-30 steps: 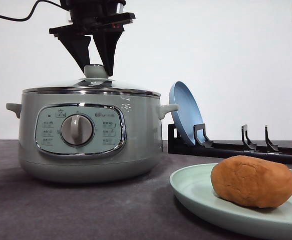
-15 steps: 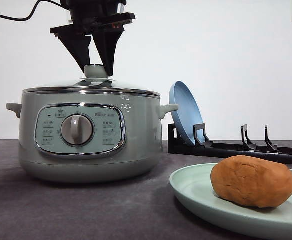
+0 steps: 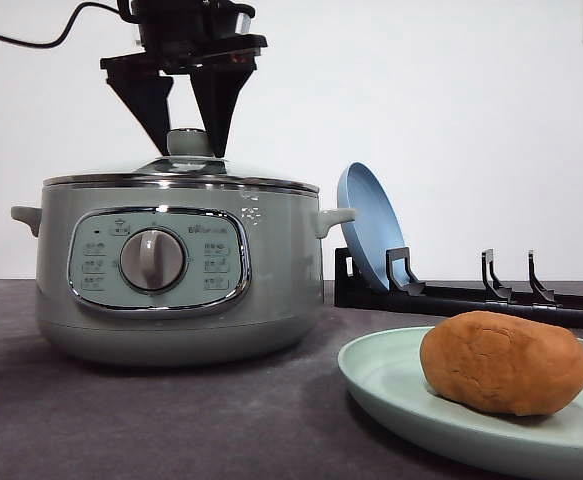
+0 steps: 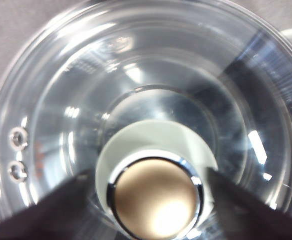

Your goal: Transfer potato from steamer to green plate

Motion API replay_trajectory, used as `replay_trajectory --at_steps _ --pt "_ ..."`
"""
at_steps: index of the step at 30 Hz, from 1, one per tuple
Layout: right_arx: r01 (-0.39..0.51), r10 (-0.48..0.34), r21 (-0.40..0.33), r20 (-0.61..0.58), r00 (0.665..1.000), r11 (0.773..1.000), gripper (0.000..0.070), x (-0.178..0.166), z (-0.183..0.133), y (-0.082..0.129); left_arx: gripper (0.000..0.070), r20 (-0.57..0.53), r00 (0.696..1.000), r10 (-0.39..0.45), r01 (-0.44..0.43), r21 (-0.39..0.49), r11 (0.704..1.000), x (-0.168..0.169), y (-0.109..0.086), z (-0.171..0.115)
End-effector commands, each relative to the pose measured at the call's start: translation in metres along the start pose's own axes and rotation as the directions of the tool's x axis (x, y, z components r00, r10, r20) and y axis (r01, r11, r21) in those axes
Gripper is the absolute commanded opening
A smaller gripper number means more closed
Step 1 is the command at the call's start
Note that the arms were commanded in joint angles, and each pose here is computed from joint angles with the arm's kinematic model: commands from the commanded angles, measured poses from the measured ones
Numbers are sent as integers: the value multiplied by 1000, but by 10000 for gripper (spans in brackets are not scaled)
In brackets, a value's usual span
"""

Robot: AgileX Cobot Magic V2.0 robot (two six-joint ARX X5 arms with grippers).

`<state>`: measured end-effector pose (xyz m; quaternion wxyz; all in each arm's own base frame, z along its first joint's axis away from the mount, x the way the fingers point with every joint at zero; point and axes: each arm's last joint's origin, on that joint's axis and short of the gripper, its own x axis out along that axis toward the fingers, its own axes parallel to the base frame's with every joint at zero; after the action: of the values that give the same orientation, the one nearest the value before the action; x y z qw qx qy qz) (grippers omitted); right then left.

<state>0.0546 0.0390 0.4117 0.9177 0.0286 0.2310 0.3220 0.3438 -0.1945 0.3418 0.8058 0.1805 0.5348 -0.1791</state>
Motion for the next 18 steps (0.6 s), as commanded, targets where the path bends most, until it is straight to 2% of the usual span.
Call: replay_trajectory --at_steps 1,3,11,18 --pt "-2 2 -15 15 1000 1000 622 -1 3 1 623 -10 1000 4 -4 33 999 3 -3 2" --pt "-2 2 -15 15 1000 1000 622 -1 3 1 650 10 1000 4 -5 28 1000 -4 -2 1" --pt "-2 2 -15 15 1000 1000 622 -1 3 1 651 112 994 6 -6 -5 1000 -51 3 -11" --pt "-2 2 -15 15 1000 1000 622 -1 3 1 649 207 978 3 9 -58 998 -111 5 -41"
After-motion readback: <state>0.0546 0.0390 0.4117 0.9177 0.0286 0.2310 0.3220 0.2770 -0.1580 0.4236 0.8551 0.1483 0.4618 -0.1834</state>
